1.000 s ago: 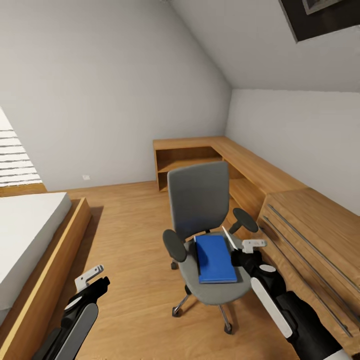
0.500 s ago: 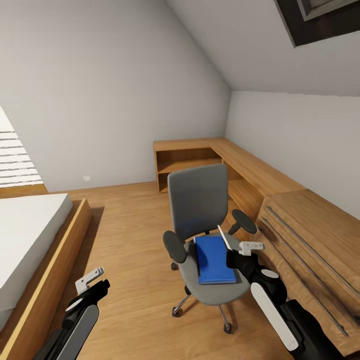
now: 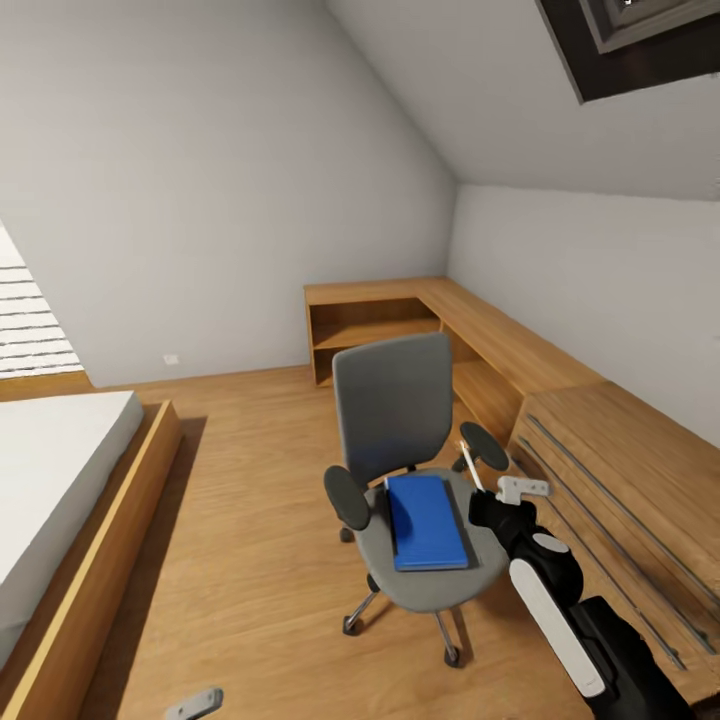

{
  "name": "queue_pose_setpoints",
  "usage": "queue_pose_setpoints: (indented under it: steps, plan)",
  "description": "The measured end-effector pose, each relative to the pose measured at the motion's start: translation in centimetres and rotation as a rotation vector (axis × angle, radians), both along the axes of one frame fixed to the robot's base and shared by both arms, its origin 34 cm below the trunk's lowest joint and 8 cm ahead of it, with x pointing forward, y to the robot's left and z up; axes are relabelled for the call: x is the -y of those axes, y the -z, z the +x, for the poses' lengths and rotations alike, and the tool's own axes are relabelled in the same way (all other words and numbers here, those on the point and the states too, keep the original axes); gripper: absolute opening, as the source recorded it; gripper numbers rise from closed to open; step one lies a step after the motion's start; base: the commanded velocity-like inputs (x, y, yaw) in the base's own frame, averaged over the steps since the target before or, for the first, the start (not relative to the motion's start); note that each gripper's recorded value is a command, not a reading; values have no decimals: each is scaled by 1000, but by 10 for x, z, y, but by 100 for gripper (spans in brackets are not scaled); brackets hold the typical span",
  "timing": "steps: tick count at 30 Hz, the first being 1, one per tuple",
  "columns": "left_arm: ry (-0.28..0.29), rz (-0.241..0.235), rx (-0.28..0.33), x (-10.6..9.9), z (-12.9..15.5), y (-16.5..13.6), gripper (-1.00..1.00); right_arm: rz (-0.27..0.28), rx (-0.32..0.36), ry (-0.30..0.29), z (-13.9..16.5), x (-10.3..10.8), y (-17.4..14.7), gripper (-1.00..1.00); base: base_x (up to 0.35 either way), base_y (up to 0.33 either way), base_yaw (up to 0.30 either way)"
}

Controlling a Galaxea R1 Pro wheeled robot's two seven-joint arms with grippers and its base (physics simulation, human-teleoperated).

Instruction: In the bedroom, organize the workspace by keeping the computer under the desk, ensuring the monitor is on the desk, placing the keyboard on the desk next to the monitor, placing the mouse on the desk next to the keyboard, moving the folder from the swivel chair onto the desk next to the mouse, stacking the notebook on top of the folder with the pen on top of the notebook, and positioning the swivel chair next to the desk.

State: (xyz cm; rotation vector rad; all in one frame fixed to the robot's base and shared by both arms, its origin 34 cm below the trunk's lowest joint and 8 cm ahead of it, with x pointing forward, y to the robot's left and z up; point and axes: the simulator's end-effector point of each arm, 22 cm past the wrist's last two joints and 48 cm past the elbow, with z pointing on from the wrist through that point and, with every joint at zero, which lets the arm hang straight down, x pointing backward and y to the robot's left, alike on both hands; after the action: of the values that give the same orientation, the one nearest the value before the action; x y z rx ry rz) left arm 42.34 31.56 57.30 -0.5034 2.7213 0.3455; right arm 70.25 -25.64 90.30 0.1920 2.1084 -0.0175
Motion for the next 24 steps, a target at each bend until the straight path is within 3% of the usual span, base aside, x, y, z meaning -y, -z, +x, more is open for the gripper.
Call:
queue_pose_setpoints:
  steps: [9,17,24]
  plan:
    - [9,-4,-14,8,-8,-8,100,22,4,73,1,28,-15,-100,0,0,-249]
    - [2,1,13,7,-5,-20,100,3,-5,178,-4,60,-26,-100,0,0,-266]
    - [-3,4,25,6,-4,-29,100,-6,-16,234,-9,71,-32,-100,0,0,-270]
